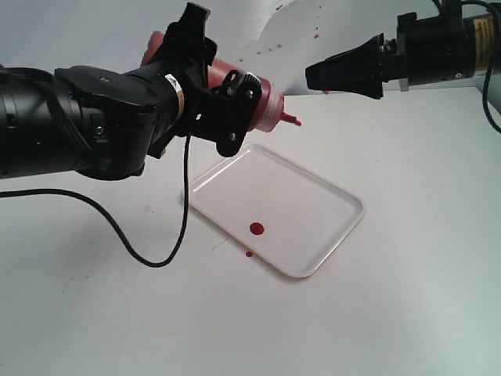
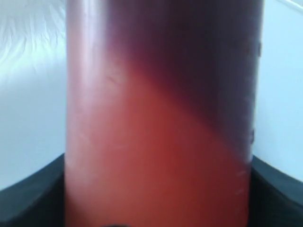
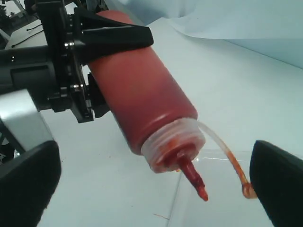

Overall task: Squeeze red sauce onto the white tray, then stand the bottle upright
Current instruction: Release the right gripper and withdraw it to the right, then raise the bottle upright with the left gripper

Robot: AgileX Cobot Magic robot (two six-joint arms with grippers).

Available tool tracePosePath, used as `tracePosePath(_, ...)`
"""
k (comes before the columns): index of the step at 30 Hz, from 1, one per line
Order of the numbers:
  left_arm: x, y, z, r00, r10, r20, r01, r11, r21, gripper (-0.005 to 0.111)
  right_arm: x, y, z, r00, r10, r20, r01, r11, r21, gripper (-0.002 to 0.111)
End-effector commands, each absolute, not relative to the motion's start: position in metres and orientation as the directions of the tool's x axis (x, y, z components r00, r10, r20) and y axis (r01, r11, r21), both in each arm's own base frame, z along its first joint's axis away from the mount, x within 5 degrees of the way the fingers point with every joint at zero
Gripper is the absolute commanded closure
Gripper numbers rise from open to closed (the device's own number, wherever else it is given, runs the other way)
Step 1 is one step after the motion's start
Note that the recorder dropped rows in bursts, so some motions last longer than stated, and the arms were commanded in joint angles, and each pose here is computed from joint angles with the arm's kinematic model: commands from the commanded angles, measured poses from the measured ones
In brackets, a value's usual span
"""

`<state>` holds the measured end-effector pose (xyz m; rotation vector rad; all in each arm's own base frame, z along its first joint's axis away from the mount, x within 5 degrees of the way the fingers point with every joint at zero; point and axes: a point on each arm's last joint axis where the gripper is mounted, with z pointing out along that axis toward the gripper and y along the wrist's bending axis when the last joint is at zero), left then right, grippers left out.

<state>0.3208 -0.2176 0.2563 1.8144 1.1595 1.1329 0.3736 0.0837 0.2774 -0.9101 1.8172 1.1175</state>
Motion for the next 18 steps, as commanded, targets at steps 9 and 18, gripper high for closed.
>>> tracePosePath(9,0.319,-0.191,0.300,-0.016,0.967,-0.255,0.289,0.249,0.924,0.107,0.373,0.082,0.281,-0.458,-0.143,-0.877,-0.851,0.356,0.387,0.003)
tracePosePath(18,0.319,-0.165,0.326,-0.041,0.829,-0.558,0.305,0.543,0.783,0.107,0.373,0.085,0.282,-0.460,-0.136,-0.877,-0.851,0.349,0.392,0.003)
